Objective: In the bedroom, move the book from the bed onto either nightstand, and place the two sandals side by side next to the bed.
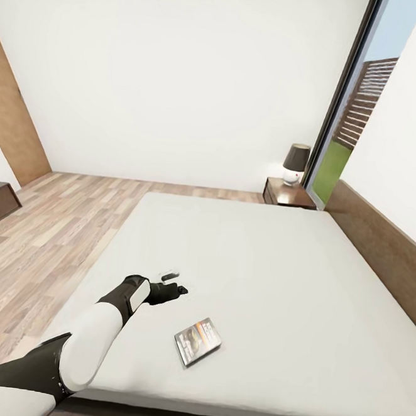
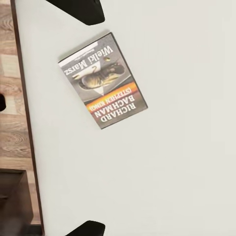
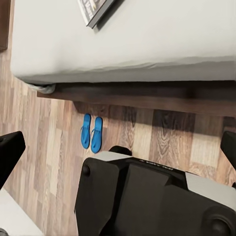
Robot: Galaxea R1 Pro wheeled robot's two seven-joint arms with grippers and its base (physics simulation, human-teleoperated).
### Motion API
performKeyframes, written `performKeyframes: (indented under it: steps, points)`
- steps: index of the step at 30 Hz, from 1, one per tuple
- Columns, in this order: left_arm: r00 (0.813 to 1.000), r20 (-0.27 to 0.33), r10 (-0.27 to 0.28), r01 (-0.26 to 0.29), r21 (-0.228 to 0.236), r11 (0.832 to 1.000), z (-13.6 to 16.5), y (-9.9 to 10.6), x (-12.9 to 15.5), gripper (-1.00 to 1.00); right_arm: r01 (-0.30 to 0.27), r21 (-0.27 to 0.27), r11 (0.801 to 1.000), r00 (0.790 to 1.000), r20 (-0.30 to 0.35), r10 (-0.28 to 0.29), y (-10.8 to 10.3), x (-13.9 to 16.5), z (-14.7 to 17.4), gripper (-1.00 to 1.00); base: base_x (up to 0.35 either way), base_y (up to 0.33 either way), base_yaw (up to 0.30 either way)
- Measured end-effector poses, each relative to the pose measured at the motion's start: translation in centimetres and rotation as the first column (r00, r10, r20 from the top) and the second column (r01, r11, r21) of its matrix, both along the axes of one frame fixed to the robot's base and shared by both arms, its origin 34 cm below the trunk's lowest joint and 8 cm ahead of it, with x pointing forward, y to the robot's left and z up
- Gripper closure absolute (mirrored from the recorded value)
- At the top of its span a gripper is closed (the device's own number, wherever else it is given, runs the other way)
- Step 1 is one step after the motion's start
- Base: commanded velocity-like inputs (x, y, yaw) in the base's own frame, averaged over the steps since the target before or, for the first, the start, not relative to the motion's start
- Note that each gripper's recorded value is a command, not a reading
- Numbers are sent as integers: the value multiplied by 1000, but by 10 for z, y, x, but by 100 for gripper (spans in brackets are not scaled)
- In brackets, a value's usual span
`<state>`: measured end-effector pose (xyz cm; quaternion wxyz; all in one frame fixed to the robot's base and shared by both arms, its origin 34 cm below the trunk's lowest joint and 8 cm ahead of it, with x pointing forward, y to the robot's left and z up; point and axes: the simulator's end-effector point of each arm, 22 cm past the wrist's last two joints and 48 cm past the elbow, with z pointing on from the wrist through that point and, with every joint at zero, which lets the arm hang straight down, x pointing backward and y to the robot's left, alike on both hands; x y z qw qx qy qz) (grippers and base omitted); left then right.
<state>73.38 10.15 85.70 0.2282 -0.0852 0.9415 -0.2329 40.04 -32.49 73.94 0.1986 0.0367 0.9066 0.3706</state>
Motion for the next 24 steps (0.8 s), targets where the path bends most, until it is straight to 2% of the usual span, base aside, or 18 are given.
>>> performKeyframes:
  steps: [24]
  points:
    - [999, -38, -2, 2, -2, 1000, -23, -2, -6, -100, 0, 0, 1000, 999, -37, 0, 0, -10, -11, -100, 0, 0, 0]
